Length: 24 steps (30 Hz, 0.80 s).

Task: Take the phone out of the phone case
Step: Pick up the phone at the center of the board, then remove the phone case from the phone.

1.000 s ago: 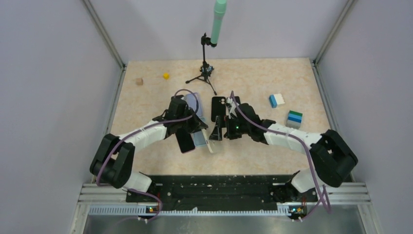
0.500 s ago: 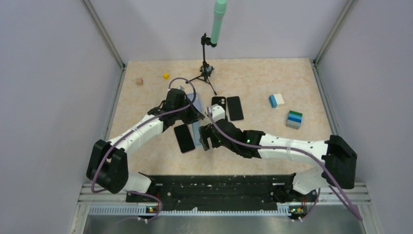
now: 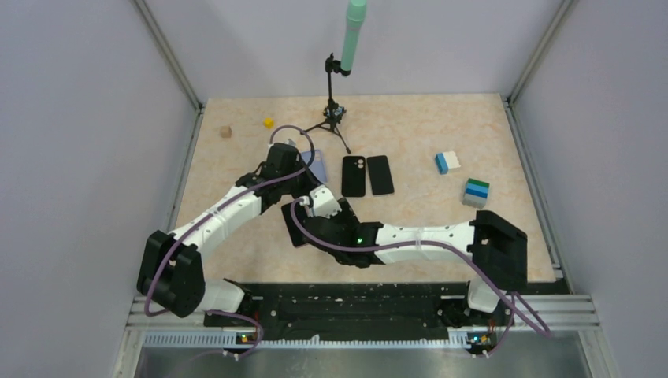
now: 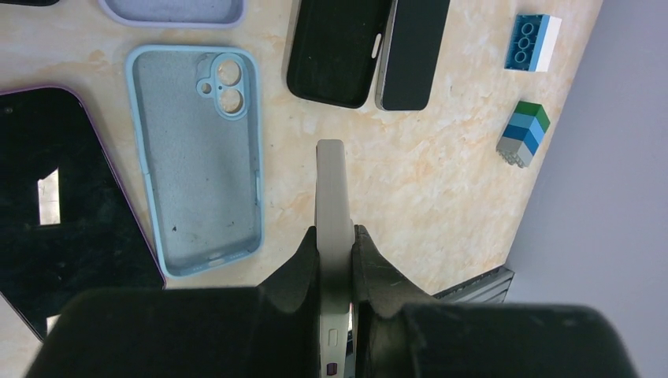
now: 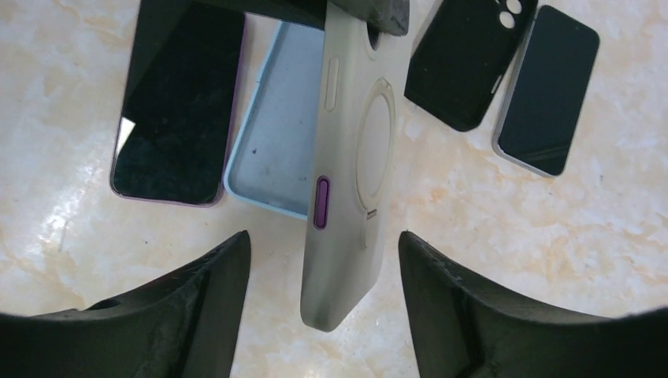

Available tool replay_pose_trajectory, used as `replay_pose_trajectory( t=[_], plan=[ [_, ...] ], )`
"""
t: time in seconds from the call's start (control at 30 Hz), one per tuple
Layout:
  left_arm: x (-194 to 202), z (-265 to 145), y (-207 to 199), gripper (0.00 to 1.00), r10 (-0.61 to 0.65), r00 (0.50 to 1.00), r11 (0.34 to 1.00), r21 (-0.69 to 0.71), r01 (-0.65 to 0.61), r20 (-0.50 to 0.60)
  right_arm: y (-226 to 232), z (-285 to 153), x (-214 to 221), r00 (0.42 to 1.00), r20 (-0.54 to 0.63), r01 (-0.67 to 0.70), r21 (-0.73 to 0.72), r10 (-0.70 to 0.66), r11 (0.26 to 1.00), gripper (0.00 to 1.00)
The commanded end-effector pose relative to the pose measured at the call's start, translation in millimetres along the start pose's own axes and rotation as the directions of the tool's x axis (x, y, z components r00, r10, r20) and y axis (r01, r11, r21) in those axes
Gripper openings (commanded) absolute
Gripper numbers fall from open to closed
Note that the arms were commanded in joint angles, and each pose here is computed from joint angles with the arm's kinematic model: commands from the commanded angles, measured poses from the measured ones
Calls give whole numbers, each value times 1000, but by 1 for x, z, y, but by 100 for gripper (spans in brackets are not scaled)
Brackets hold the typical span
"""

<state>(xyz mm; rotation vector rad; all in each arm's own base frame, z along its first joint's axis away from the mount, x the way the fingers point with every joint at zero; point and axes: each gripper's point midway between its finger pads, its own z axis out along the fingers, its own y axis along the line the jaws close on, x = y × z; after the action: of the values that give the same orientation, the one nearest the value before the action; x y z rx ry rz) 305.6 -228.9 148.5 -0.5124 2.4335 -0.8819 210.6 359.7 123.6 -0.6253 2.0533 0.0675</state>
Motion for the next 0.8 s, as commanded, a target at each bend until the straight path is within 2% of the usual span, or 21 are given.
replay_pose_trajectory(
  t=[0.0, 0.27, 0.4, 0.43, 0.47, 0.5, 0.63, 0.7, 0.77],
  plan=[
    [-21, -21, -39, 0, 21, 997, 994, 108, -29, 72, -6, -4, -18, 999, 50, 11, 105, -16, 994, 63],
    [-20, -23, -41, 0, 17, 998, 993, 118, -25, 66, -14, 0, -14, 996, 50, 64, 208, -76, 976, 34],
    [-18, -23, -42, 0, 15, 998, 992, 128, -22, 54, -19, 1, -15, 994, 52, 75, 254, -91, 964, 13],
    [-18, -24, -43, 3, 14, 998, 991, 132, -21, 55, -20, 1, -15, 995, 51, 74, 264, -91, 962, 8],
    [-18, -25, -44, 8, 15, 998, 990, 136, -22, 57, -23, 1, -14, 994, 45, 79, 278, -95, 957, 2],
    [-19, -26, -45, 19, 13, 998, 990, 141, -22, 61, -24, 0, -15, 995, 46, 75, 289, -92, 954, 0],
    [-22, -30, -46, 60, 5, 997, 988, 152, -17, 82, -31, -5, -16, 996, 61, 42, 305, -64, 952, 0],
    [-26, -32, -45, 72, -4, 995, 988, 156, -12, 100, -33, -8, -18, 996, 77, 19, 293, -43, 956, 0],
    [-32, -34, -42, 76, -14, 992, 988, 152, -5, 128, -35, -11, -18, 996, 91, -4, 275, -22, 962, 0]
  ],
)
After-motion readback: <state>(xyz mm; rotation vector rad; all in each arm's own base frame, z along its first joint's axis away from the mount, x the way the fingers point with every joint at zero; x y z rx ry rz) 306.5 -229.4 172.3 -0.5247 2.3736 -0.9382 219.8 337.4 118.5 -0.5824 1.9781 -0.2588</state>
